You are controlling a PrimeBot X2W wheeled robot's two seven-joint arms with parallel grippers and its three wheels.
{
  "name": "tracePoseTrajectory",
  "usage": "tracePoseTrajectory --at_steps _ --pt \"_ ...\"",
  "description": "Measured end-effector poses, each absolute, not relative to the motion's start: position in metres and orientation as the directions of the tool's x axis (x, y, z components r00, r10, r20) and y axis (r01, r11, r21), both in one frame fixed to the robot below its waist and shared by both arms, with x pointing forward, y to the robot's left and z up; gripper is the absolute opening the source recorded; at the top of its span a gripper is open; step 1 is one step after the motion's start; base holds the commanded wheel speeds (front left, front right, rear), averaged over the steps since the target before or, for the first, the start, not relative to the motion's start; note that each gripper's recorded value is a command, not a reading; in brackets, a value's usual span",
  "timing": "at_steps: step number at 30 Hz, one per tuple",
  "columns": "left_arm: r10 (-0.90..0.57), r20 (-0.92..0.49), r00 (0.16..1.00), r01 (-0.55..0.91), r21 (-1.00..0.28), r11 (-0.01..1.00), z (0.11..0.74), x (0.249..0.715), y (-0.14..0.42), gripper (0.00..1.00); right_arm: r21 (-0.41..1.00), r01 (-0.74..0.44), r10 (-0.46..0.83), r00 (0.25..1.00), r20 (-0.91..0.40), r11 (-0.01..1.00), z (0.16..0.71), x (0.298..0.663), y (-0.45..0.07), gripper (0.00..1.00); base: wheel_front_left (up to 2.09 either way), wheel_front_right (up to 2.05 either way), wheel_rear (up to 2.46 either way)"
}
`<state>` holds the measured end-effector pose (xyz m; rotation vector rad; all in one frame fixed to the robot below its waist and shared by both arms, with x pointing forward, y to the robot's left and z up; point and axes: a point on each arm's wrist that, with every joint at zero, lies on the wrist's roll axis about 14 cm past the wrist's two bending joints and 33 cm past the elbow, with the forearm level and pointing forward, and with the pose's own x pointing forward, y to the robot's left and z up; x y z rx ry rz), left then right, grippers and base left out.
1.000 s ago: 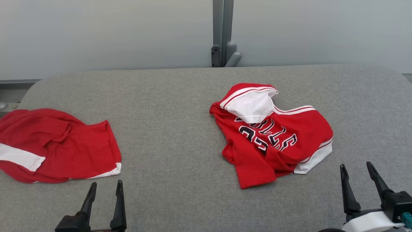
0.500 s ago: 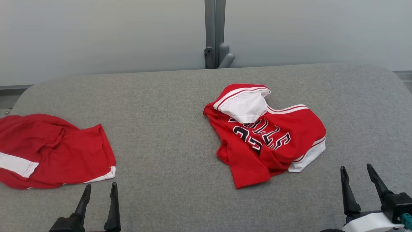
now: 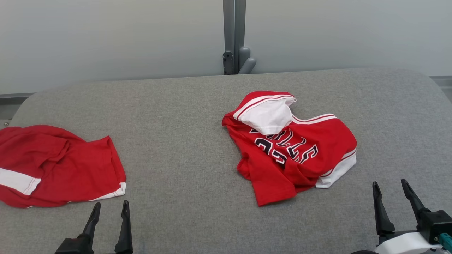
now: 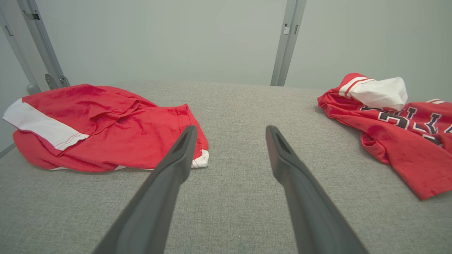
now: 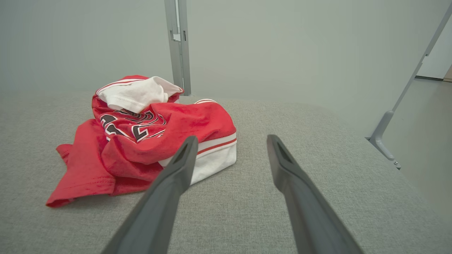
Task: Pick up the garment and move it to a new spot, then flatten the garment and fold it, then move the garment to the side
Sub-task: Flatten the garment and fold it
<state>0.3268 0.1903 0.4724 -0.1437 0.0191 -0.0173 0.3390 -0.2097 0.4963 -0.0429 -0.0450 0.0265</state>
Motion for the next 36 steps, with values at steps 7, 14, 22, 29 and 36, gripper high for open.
tracePoseTrajectory --at_steps 7,14,22,29,36 --pt "-0.022 -0.012 1.000 0.021 -0.137 0.990 0.474 0.329 0.189 1.00 -0.041 -0.026 0.027 0.999 0.047 0.999 0.497 0.340 -0.209 1.00 0.00 0.00 0.00" --pt "-0.173 -0.016 0.985 0.166 -0.209 0.964 0.472 0.341 0.134 1.00 -0.037 -0.022 0.024 0.998 0.055 0.999 0.500 0.341 -0.209 1.00 0.00 0.00 0.00" --pt "-0.495 -0.114 0.862 0.410 -0.419 0.810 0.457 0.362 0.017 1.00 -0.015 0.026 -0.025 0.997 0.069 1.000 0.504 0.345 -0.218 1.00 0.00 0.00 0.00" --pt "-0.601 -0.339 0.724 0.427 -0.465 0.776 0.410 0.360 -0.026 1.00 -0.019 0.128 -0.127 0.991 0.045 0.992 0.498 0.332 -0.248 1.00 0.00 0.00 0.00" --pt "-0.625 -0.429 0.652 0.391 -0.515 0.763 0.384 0.356 -0.048 1.00 -0.030 0.196 -0.195 0.981 0.017 0.980 0.491 0.320 -0.267 1.00 0.00 0.00 0.00"
